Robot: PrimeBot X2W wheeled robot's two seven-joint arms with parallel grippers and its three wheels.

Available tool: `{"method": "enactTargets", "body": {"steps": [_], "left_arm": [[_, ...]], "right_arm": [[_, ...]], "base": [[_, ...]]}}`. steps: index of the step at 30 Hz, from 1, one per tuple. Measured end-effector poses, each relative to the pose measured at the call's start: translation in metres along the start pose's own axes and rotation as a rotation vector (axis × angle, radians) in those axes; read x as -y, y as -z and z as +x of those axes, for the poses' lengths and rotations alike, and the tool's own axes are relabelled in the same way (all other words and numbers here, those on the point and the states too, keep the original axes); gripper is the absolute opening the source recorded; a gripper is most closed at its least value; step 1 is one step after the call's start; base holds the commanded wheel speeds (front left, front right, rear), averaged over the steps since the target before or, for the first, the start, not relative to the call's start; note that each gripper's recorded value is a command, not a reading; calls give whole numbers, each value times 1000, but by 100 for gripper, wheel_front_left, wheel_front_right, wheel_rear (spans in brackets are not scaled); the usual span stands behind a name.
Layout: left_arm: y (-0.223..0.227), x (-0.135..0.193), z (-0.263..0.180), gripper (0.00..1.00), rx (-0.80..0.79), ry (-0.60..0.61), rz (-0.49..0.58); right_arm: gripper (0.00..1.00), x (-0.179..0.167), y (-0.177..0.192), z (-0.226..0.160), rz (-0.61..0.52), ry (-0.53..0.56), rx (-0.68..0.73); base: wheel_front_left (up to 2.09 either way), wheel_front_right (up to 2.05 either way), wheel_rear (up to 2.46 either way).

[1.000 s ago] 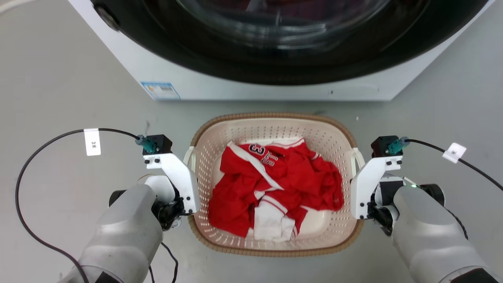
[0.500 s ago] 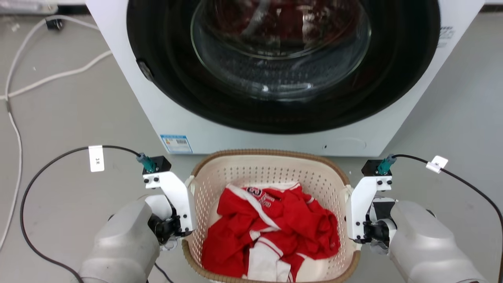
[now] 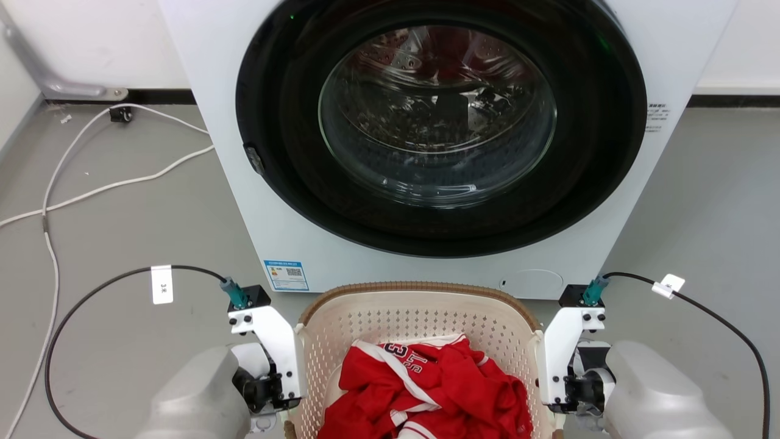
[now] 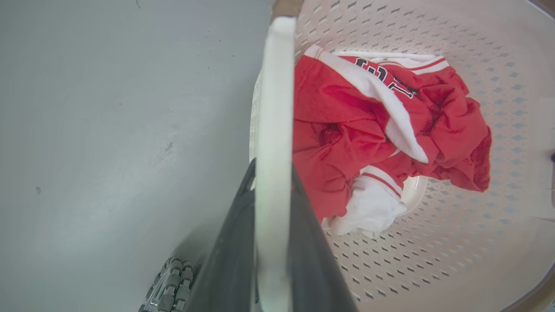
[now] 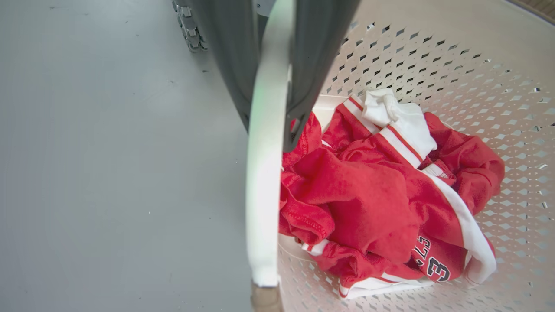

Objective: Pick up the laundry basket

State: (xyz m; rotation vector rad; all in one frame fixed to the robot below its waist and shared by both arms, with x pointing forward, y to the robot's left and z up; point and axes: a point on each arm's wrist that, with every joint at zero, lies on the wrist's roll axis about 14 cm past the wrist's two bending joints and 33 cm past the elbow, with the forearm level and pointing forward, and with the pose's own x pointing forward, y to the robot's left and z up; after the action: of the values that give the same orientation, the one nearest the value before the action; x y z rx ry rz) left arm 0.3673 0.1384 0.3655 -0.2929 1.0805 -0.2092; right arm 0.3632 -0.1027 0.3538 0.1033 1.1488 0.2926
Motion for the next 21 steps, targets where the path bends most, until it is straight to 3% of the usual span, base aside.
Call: {"method": "enactTargets", "body": {"steps": [21], "left_arm": [[19, 0, -1, 0, 22, -2, -15]], "right_arm": [[0, -1, 20, 1, 10, -2, -18]], "base": [[0, 0, 0]]}}
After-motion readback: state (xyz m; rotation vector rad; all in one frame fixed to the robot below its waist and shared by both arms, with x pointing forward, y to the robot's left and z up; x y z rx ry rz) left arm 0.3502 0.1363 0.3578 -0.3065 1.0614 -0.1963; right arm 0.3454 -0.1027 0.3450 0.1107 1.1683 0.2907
